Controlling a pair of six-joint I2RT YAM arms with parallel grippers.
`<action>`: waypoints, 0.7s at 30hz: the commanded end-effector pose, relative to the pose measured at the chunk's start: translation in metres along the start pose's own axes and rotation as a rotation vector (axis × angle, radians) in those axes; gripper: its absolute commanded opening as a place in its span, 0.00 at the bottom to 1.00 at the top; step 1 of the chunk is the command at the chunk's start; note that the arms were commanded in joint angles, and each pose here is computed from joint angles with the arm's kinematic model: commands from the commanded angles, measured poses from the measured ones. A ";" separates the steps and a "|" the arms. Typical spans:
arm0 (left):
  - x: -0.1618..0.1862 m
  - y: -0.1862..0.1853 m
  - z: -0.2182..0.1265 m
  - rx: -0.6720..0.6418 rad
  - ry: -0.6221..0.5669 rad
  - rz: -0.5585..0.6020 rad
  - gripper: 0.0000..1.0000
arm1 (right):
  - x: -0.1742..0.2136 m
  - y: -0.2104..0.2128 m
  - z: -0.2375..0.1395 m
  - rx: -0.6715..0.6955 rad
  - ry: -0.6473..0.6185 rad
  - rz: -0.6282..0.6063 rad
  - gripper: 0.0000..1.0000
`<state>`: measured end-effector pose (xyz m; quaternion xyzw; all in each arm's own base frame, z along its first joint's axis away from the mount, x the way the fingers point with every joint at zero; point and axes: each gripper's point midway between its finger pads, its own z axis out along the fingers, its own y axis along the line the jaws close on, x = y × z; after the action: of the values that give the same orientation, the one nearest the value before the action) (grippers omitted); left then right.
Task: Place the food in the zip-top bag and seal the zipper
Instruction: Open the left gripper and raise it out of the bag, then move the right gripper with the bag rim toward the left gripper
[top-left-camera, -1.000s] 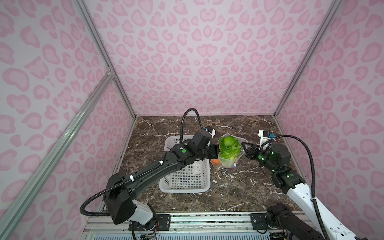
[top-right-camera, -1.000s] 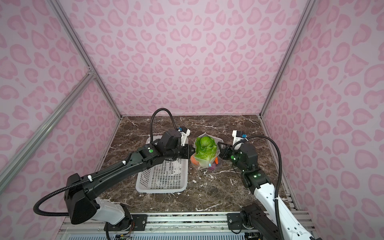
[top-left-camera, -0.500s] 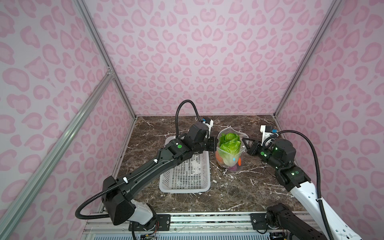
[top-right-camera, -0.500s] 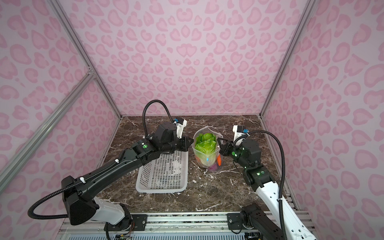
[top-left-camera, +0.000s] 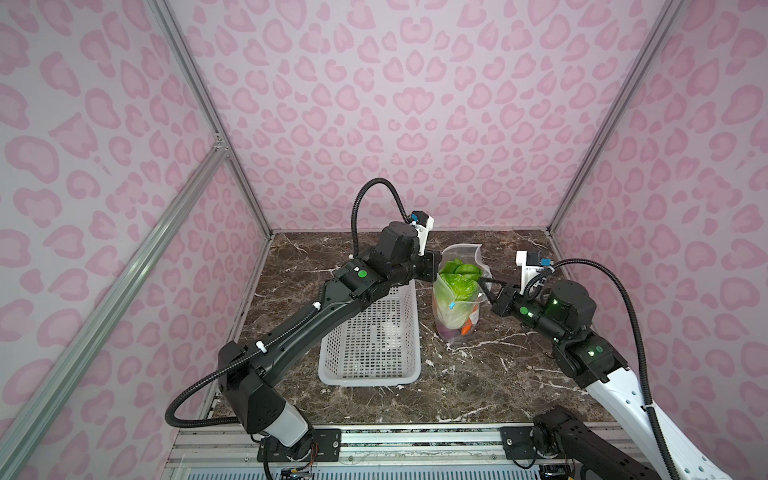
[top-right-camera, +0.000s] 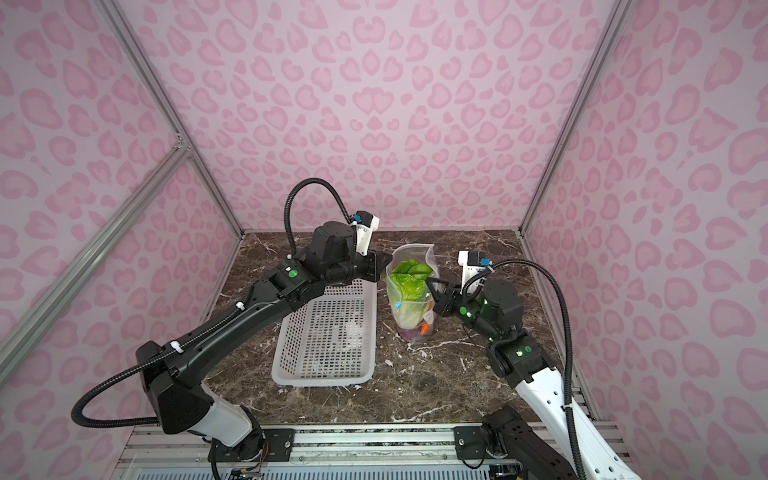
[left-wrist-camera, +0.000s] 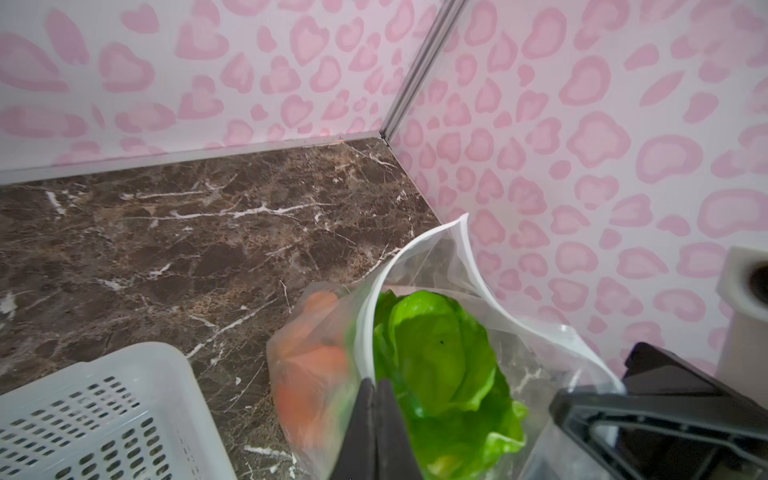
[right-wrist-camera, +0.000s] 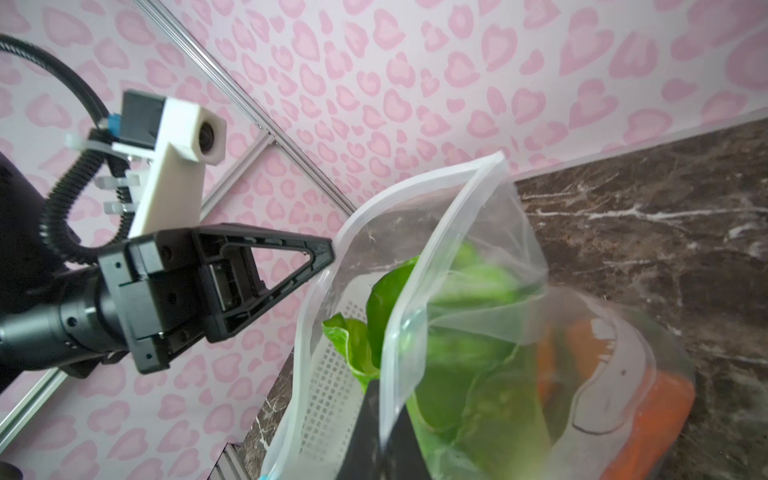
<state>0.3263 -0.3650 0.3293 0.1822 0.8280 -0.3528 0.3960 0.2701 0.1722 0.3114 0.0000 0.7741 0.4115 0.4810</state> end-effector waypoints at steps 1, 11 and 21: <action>0.005 -0.021 0.012 0.134 0.028 0.026 0.03 | 0.007 -0.003 0.005 0.002 0.010 0.002 0.00; 0.009 -0.027 0.010 0.173 0.039 0.093 0.03 | -0.004 0.022 -0.013 0.039 0.168 -0.298 0.61; 0.019 -0.026 0.024 0.188 0.086 0.077 0.03 | 0.032 0.032 -0.002 0.084 0.369 -0.539 0.60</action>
<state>0.3105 -0.3933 0.3040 0.2565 0.8144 -0.3917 0.3429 0.2344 0.2175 0.3260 -0.2511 0.8146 0.2905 0.4347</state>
